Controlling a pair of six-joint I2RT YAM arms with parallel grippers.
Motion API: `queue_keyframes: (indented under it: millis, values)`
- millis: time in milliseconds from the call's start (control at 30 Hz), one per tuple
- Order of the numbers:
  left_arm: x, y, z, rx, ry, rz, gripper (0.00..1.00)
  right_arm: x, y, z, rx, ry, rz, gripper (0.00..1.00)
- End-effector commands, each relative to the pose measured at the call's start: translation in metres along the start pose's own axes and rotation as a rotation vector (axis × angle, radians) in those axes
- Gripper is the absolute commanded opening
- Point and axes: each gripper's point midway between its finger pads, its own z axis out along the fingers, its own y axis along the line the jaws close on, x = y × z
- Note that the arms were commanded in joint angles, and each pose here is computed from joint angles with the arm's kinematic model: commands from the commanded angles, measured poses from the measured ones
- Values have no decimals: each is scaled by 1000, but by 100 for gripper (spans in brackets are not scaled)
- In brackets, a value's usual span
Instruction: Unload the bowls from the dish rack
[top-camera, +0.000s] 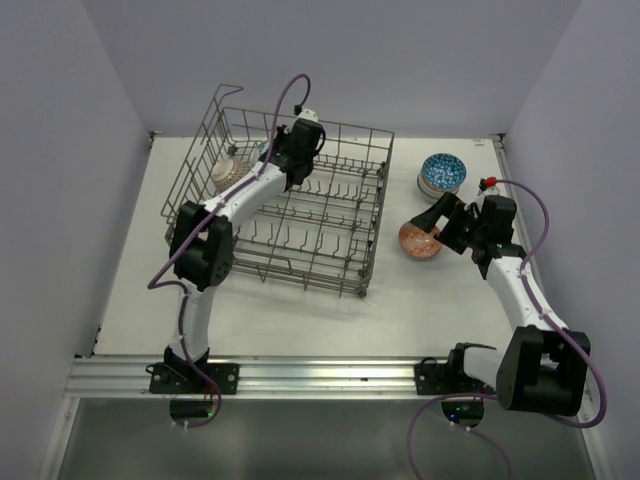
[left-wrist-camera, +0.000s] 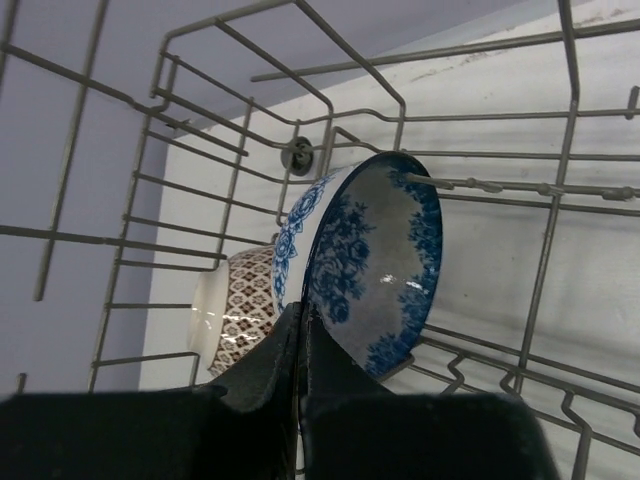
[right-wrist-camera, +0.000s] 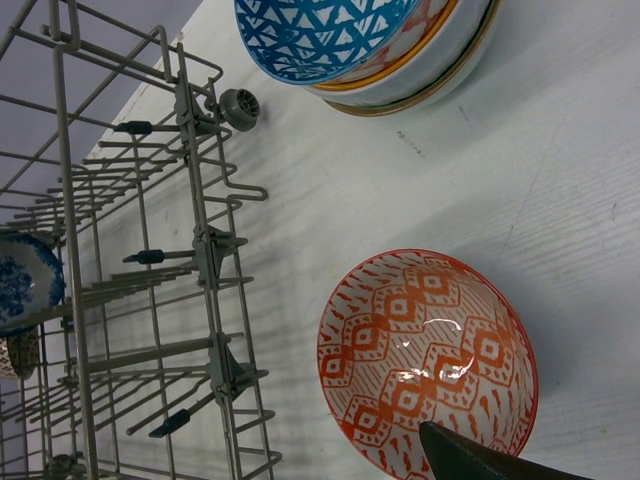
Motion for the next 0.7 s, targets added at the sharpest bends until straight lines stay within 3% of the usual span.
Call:
queue_keyframes:
  millis: [0,167,333,667]
  values:
    - [-48,81,-41,-248,-112,-88,0,-6,7,-3,-26,-27,-30,98]
    - [-73,93,-75,-348,-206,-46,0,-5,6,-2,-26,-22,-27,99]
    - [-72,93,-88,-368,-212,-35,0,-6,6,-2,-25,-26,-31,99]
    - [-61,73,-112,-118,-176,-97,0,-8,8,-6,-22,-30,-48,99]
